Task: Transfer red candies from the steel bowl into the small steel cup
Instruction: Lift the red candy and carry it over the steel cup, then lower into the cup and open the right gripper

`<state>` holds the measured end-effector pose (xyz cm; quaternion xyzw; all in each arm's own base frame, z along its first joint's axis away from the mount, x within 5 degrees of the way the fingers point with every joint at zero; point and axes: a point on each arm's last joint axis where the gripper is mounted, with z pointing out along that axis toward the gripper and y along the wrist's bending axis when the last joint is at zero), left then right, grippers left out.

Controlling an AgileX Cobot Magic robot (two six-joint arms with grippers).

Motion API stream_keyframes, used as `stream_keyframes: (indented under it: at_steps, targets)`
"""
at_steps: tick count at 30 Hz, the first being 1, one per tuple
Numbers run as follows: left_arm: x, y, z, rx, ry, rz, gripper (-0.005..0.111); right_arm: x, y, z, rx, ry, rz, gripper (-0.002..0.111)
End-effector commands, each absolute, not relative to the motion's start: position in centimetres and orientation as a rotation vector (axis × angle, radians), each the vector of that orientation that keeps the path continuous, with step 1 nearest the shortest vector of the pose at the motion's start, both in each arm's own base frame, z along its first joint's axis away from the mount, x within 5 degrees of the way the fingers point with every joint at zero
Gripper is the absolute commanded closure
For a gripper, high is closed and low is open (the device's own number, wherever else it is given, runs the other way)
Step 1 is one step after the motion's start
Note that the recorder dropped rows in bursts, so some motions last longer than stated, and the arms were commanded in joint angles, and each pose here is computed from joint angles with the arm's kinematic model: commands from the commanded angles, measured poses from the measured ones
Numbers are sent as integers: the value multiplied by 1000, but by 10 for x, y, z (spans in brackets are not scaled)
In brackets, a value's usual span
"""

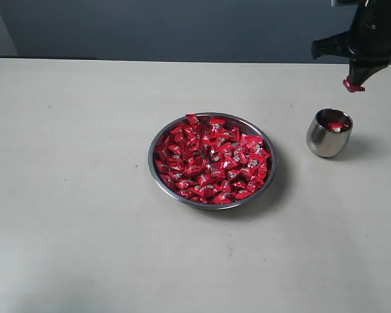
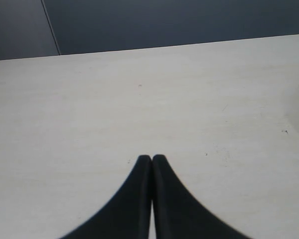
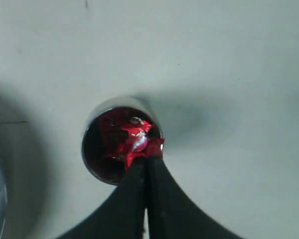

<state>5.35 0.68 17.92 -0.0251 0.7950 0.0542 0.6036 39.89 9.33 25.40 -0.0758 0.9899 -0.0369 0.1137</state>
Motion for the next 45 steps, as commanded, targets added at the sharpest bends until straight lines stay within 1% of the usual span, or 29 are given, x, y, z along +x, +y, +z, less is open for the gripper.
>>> stream_keyframes:
  at_steps: [1, 5, 12, 19, 26, 27, 30, 31, 32, 38, 40, 45]
  targets:
    - [53, 7, 183, -54, 1819, 123, 106, 395, 93, 236, -254, 2908, -32, 109]
    - [53, 7, 183, -54, 1819, 123, 106, 393, 94, 225, -270, 2903, -6, 109]
    - [53, 7, 183, -54, 1819, 123, 106, 396, 95, 221, -270, 2892, -3, 109]
    - [53, 7, 183, -54, 1819, 123, 106, 400, 96, 202, -276, 2946, -15, 109]
    - [53, 7, 183, -54, 1819, 123, 106, 399, 98, 201, -332, 2946, 11, 109]
    - [53, 7, 183, -54, 1819, 123, 106, 399, 98, 201, -332, 2948, 16, 108]
    - [53, 7, 183, -54, 1819, 123, 106, 399, 98, 201, -334, 2948, 13, 87]
    - [53, 7, 183, -54, 1819, 123, 106, 399, 98, 201, -336, 2950, 8, 78]
    - [53, 7, 183, -54, 1819, 123, 106, 399, 98, 201, -337, 2950, 8, 76]
    - [53, 7, 183, -54, 1819, 123, 106, 398, 99, 203, -328, 2949, 24, 77]
    - [53, 7, 183, -54, 1819, 123, 106, 395, 104, 215, -282, 2923, 127, 77]
    - [53, 7, 183, -54, 1819, 123, 106, 385, 136, 236, -385, 2829, 483, 77]
